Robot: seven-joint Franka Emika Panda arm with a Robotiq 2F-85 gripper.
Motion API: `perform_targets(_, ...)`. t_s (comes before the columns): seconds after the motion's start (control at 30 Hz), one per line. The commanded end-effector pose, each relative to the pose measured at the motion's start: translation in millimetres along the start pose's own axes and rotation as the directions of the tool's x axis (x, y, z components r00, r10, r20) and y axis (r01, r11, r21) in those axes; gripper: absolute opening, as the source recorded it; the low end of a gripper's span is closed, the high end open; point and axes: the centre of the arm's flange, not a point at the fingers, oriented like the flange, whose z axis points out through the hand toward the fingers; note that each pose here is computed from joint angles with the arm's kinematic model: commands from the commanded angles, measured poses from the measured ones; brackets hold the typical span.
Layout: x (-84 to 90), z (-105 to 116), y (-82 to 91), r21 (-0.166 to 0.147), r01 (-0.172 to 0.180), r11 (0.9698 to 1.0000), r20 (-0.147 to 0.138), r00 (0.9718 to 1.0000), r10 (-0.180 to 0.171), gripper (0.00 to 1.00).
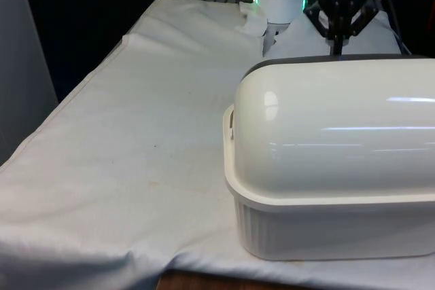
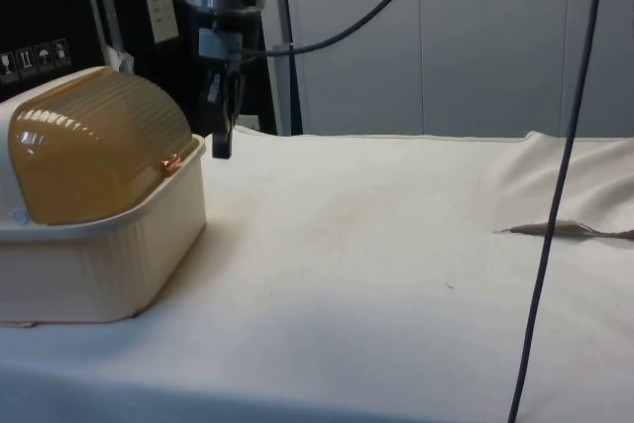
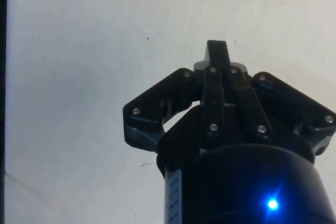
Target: Open the lid, then close it.
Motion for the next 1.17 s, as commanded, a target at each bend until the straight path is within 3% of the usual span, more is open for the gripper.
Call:
perform_targets(0.0, -2.1, -5.4, 2.1, -0.004, 0.003, 1.0000, -0.016, 0.9999, -0.003, 0.00)
perform_targets(0.07, -1.3, -4.1, 1.2, 0.000, 0.002, 1.0000, -0.005, 1.0000, -0.002, 0.00)
perform_targets(0.13, -4.4, -12.0, 3.9, -0.006, 0.008, 1.0000, -0.024, 0.9997, -0.008, 0.00)
perform_targets(0.47, -6.4, -12.9, 2.8, -0.003, 0.011, 0.9999, -0.018, 0.9998, -0.011, 0.03)
perform_targets(0.57, -6.2, -12.6, 2.8, -0.003, 0.010, 0.9999, -0.017, 0.9998, -0.010, 0.15)
perform_targets(0.6, -5.9, -12.9, 2.3, -0.002, 0.011, 0.9999, -0.017, 0.9998, -0.011, 0.25)
perform_targets(0.67, -6.3, -12.5, 2.3, -0.001, 0.012, 0.9999, -0.013, 0.9999, -0.012, 0.35)
perform_targets(0.7, -6.0, -12.3, 2.3, -0.002, 0.011, 0.9999, -0.016, 0.9998, -0.011, 0.35)
perform_targets(0.8, -5.6, -12.7, 2.3, -0.001, 0.011, 0.9999, -0.017, 0.9998, -0.011, 0.49)
perform_targets(0.93, -5.7, -12.7, 2.9, -0.001, 0.010, 1.0000, -0.017, 0.9998, -0.010, 0.75)
perform_targets(1.13, -6.2, -10.8, 2.3, 0.000, 0.011, 0.9999, -0.014, 0.9998, -0.011, 0.98)
